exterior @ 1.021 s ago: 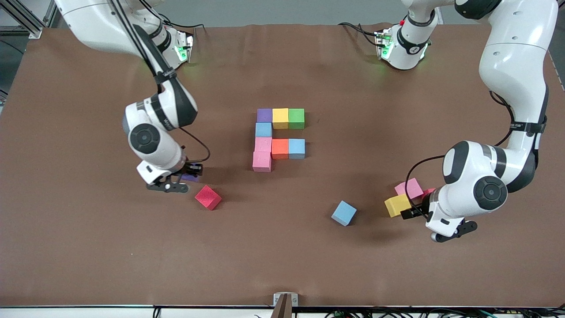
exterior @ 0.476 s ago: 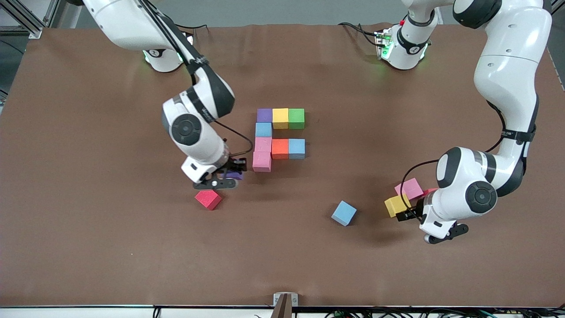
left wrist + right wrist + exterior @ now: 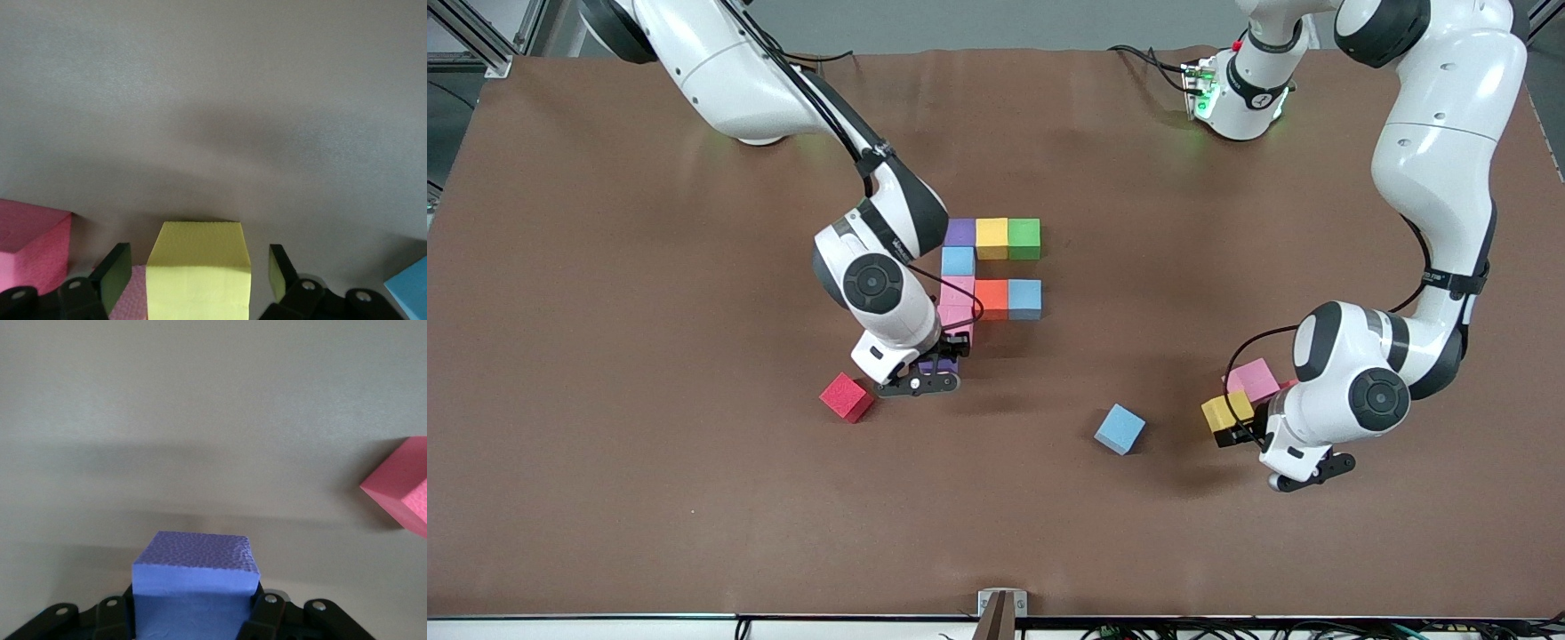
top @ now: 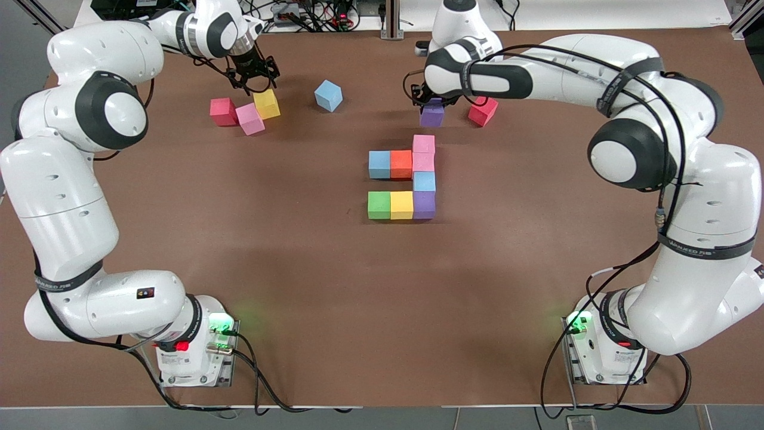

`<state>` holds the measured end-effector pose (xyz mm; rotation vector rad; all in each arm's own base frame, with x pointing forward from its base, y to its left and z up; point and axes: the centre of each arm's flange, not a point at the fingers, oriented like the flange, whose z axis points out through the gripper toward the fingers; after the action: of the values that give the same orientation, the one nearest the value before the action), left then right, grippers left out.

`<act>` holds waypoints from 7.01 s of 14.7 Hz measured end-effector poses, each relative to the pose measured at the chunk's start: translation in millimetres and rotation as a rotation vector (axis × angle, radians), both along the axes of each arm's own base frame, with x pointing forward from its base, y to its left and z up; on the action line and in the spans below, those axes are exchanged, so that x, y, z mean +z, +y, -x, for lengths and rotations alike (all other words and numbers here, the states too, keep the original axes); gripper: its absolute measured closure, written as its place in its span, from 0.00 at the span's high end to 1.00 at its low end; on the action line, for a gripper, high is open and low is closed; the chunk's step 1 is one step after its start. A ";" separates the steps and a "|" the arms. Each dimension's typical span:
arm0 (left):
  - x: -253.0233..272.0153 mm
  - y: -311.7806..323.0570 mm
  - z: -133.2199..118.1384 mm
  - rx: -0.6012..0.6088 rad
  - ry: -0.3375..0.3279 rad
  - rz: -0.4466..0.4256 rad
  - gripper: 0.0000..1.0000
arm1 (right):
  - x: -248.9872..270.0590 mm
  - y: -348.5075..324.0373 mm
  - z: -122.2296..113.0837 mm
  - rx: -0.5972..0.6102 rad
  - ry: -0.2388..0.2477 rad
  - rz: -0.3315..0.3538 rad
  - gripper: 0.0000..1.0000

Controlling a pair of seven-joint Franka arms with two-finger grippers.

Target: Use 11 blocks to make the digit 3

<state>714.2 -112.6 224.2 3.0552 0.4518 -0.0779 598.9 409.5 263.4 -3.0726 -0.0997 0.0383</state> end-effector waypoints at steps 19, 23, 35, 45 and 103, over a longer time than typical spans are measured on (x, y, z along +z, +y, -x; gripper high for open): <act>-24.2 -16.4 11.4 -0.026 0.035 0.001 0.59 | -51.2 23.4 8.5 -0.022 -0.008 0.029 0.56; -9.6 -10.6 8.0 -0.020 0.035 -0.008 0.57 | -51.0 24.0 8.6 -0.022 -0.013 0.034 0.56; 108.1 -36.1 12.7 -0.043 -0.024 -0.012 0.57 | -52.8 20.4 4.8 -0.050 -0.043 0.057 0.56; 150.4 -85.2 33.5 0.079 0.012 0.062 0.57 | -62.9 20.6 8.2 -0.054 -0.039 0.057 0.56; -7.2 -382.3 138.7 1.235 0.032 0.032 0.57 | 51.1 -152.8 -70.6 -0.199 0.042 0.098 1.00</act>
<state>575.5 -494.9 217.0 2.1959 2.1072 -0.0683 669.5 256.8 314.5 -3.1596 0.2165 0.1000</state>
